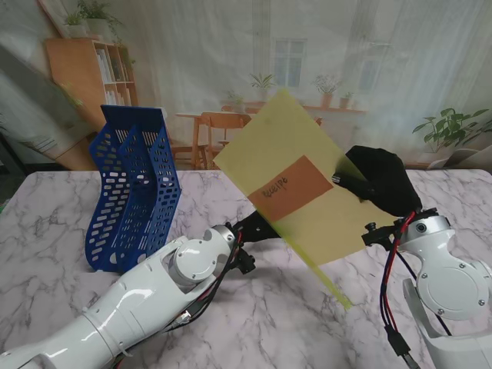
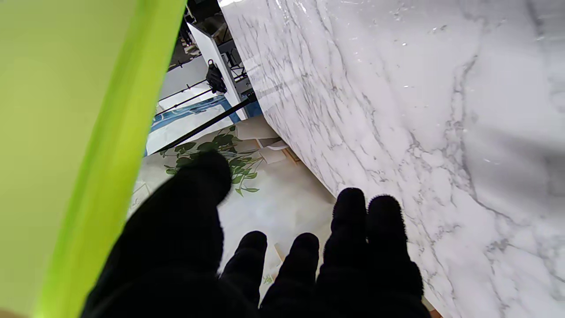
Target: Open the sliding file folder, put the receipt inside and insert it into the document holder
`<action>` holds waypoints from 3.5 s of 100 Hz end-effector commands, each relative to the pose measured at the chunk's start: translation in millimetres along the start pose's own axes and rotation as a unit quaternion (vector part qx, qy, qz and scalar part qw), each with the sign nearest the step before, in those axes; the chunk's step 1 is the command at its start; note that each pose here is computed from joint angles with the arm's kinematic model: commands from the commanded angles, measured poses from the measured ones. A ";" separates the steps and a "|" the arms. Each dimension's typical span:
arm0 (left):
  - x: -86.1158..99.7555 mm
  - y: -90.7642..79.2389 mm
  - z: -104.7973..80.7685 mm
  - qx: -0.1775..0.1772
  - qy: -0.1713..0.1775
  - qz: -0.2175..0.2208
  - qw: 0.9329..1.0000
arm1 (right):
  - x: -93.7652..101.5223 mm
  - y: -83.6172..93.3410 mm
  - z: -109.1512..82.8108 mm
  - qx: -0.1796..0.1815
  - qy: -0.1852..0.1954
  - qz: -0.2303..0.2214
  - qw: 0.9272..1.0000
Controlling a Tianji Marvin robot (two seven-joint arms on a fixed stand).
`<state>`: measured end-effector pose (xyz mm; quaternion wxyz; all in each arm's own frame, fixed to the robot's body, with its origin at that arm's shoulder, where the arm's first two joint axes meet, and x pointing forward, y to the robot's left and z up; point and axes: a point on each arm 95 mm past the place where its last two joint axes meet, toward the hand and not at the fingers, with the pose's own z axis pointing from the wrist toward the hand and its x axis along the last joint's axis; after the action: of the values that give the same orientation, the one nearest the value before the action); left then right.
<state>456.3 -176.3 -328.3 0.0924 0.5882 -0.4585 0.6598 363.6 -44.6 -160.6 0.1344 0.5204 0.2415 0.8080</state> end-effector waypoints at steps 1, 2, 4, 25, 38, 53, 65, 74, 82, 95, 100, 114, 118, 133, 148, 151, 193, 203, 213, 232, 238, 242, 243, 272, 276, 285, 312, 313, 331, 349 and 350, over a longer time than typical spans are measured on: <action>-11.2 0.6 -4.5 -0.017 -0.016 0.008 1.000 | -0.7 1.2 -1.2 -0.005 -0.002 -0.001 1.000; -11.9 0.5 -5.1 -0.018 -0.017 0.009 1.000 | -0.8 1.4 -1.2 -0.006 -0.002 -0.001 1.000; -13.2 0.2 -6.4 -0.021 -0.018 0.011 1.000 | -0.9 1.8 -1.1 -0.007 -0.002 -0.003 1.000; -21.5 -0.8 -22.7 -0.050 -0.013 0.014 0.999 | -1.7 2.7 -0.3 -0.013 -0.003 -0.012 1.000; -21.0 2.1 -27.0 -0.055 -0.001 0.002 0.999 | -1.5 1.7 -0.2 -0.014 -0.005 -0.010 1.000; -17.9 6.7 -26.6 -0.048 0.013 -0.021 0.999 | -1.6 1.0 0.0 -0.012 -0.007 -0.010 1.000; -13.9 9.0 -23.3 -0.037 0.021 -0.036 0.998 | -1.4 0.6 -0.2 -0.009 -0.010 -0.005 1.000; -10.1 9.1 -18.1 -0.029 0.022 -0.050 0.998 | -0.5 -0.2 -0.6 -0.003 -0.013 0.001 1.000; -5.3 9.0 -13.6 -0.023 0.028 -0.060 0.998 | -0.5 -0.6 -0.5 -0.002 -0.013 0.001 1.000; 4.4 9.5 -8.8 -0.016 0.037 -0.087 0.995 | -1.4 -1.8 -0.7 0.000 -0.015 0.002 1.000; 8.1 9.7 -8.0 -0.013 0.040 -0.097 0.994 | -1.9 -2.2 -0.9 0.001 -0.016 0.002 1.000; 14.5 9.1 -8.8 0.006 0.041 -0.099 0.994 | -3.5 -2.5 -1.1 -0.001 -0.019 0.003 1.000; 15.9 8.0 -9.0 0.013 0.042 -0.096 0.994 | -4.1 -2.3 -1.4 -0.002 -0.020 0.003 1.000; 20.7 1.8 -13.4 0.039 0.047 -0.086 0.994 | -6.0 -2.0 -3.3 -0.003 -0.022 0.000 1.000; 28.5 -9.2 -21.2 0.058 0.063 -0.071 0.994 | -10.3 -2.7 -6.1 -0.005 -0.026 -0.005 1.000; 29.4 -11.2 -23.1 0.059 0.066 -0.067 0.994 | -11.7 -3.1 -6.7 -0.006 -0.028 -0.005 1.000; 29.2 -31.4 -56.4 0.046 0.070 -0.027 0.996 | -45.5 -14.0 -23.0 -0.034 -0.076 0.015 0.996; 26.6 -36.2 -61.1 0.049 0.063 -0.016 0.997 | -54.2 -16.6 -30.2 -0.023 -0.089 0.054 0.994; 24.7 -38.5 -62.1 0.051 0.054 -0.014 0.997 | -61.0 -20.1 -36.9 0.003 -0.100 0.102 0.990; 26.5 -39.8 -59.7 0.056 0.050 -0.019 0.997 | -70.6 -27.7 -42.3 0.025 -0.120 0.130 0.984; 27.6 -40.4 -59.1 0.055 0.050 -0.019 0.997 | -71.8 -30.1 -43.0 0.030 -0.129 0.141 0.981; 27.9 -41.5 -58.9 0.054 0.050 -0.016 0.997 | -72.4 -31.8 -43.6 0.037 -0.130 0.151 0.979; 28.0 -41.8 -58.8 0.055 0.049 -0.016 0.997 | -72.8 -32.2 -43.8 0.040 -0.130 0.152 0.979; 29.8 -52.2 -53.6 0.047 0.036 -0.001 0.998 | -77.5 -39.8 -42.8 0.071 -0.132 0.205 0.967; 30.6 -54.7 -53.1 0.044 0.034 0.001 0.998 | -77.7 -39.6 -42.8 0.075 -0.132 0.215 0.965; 32.5 -60.8 -52.0 0.037 0.030 0.008 0.999 | -77.8 -38.7 -41.9 0.079 -0.125 0.218 0.965; 46.4 -76.6 -50.4 0.012 0.030 0.024 0.999 | -69.8 -34.6 -26.6 0.079 -0.119 0.212 0.967; 46.9 -77.1 -50.5 0.012 0.030 0.025 0.999 | -69.4 -34.4 -25.8 0.079 -0.120 0.212 0.967; 53.4 -81.9 -52.8 0.004 0.036 0.037 0.999 | -62.8 -39.5 -13.8 0.077 -0.123 0.206 0.968; 54.4 -82.1 -54.2 0.008 0.039 0.037 0.999 | -64.6 -50.6 -10.6 0.075 -0.119 0.180 0.974; 54.2 -82.0 -54.1 0.008 0.038 0.037 0.999 | -65.2 -50.9 -10.5 0.075 -0.119 0.177 0.974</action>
<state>460.7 -108.0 -238.9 0.0728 0.5536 -0.4658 0.6865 378.9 -40.5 -235.6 -0.0293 0.6579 0.1876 0.7287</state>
